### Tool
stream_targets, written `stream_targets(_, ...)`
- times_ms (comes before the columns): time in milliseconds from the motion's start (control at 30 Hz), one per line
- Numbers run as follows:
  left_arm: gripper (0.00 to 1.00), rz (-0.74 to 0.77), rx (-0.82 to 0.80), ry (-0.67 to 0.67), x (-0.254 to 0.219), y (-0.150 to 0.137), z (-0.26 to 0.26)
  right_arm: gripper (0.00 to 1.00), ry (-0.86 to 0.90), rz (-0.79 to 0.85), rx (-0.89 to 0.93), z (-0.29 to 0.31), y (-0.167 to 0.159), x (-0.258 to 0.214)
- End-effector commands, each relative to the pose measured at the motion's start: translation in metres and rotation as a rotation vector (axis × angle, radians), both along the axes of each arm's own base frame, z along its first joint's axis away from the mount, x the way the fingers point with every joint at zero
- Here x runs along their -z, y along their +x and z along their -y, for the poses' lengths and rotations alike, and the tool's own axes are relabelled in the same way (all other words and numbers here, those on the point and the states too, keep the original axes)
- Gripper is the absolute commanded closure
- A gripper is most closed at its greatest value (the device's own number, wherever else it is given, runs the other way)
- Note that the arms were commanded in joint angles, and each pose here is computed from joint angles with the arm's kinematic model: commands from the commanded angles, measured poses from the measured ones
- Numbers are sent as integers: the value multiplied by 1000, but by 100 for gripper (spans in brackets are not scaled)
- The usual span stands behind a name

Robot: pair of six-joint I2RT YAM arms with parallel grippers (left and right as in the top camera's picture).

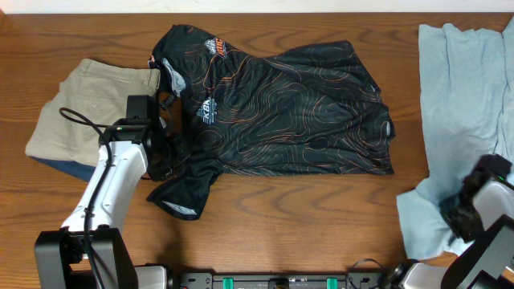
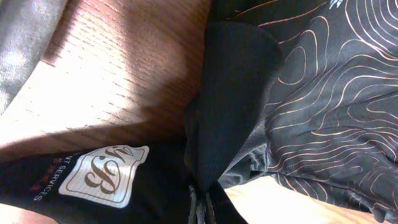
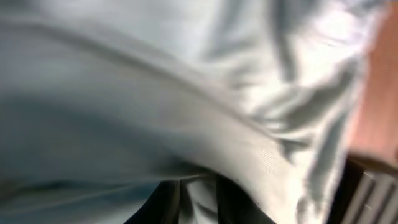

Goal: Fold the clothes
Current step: 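Grasp the jersey's right hem corner with the right gripper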

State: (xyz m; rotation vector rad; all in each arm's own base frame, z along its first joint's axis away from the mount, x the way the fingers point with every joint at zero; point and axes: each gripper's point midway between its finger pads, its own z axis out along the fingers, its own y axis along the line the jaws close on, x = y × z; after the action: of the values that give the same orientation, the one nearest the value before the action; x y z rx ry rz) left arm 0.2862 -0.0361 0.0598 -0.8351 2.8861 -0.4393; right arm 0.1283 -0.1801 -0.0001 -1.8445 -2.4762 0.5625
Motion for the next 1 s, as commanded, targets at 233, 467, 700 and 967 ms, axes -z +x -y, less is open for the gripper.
stream_targets(233,94,-9,18,11,2,-3,0,79,315,554,-393,-33,110,-54)
stream_targets(467,93,-9,18,12,2,-3,0,66,410,683,-671,-86,148,-79)
stream_targets(700,94,-10,18,12,2,-3,0,51,397,545,-765,-117,143,-55)
stream_targets(967,94,-9,18,12,2,-3,0,44,369,558,-799,-136,146,-30)
